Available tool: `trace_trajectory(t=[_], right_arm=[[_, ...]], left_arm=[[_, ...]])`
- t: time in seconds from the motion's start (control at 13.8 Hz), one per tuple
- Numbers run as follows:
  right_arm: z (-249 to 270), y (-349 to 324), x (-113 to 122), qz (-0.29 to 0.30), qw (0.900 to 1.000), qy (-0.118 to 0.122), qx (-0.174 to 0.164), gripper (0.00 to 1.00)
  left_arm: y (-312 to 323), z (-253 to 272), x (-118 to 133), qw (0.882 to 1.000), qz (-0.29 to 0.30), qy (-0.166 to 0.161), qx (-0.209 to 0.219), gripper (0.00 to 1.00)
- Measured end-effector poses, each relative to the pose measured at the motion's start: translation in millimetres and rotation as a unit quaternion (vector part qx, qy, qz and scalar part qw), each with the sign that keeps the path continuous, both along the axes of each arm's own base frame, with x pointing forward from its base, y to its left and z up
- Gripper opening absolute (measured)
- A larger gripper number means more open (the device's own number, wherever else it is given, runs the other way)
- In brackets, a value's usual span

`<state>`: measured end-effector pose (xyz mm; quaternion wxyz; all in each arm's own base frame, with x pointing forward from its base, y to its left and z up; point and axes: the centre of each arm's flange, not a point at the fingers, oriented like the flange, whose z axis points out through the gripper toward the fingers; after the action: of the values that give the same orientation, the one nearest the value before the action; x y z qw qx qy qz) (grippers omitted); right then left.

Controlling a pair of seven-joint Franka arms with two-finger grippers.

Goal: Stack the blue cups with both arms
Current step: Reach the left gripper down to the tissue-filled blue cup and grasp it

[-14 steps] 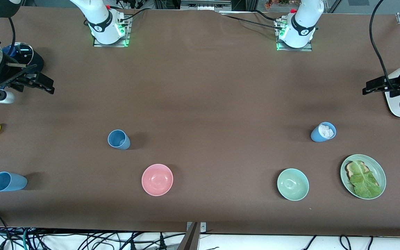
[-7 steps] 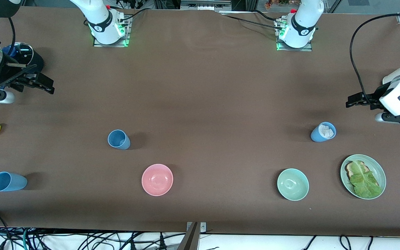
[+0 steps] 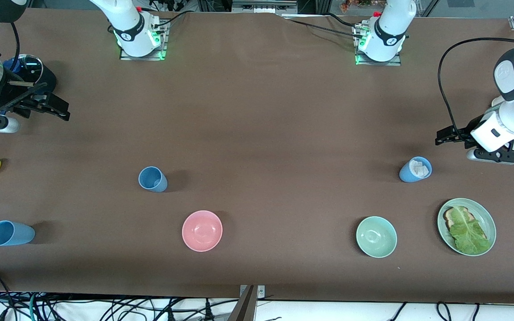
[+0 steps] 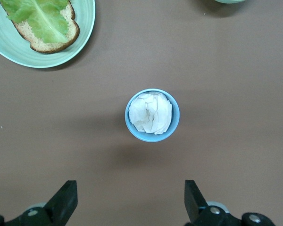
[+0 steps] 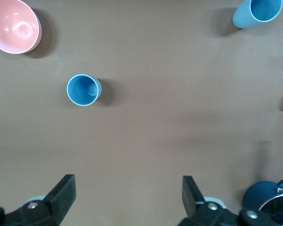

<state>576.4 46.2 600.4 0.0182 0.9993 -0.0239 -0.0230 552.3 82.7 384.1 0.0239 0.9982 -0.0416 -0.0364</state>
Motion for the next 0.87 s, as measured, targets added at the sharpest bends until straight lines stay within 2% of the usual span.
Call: trace_trajectory(t=[0.51,0.87], right_arm=[[0,0,0,0.0,1.0,0.0,0.0,1.0],[0,-1,0,-0.001,1.0,0.0,0.0,1.0]], left_arm=[[-1,-52,-13,0.999,-0.006,-0.038,0.007,1.0],[0,-87,-6,0.999,-0.004,-0.05,0.007,1.0]])
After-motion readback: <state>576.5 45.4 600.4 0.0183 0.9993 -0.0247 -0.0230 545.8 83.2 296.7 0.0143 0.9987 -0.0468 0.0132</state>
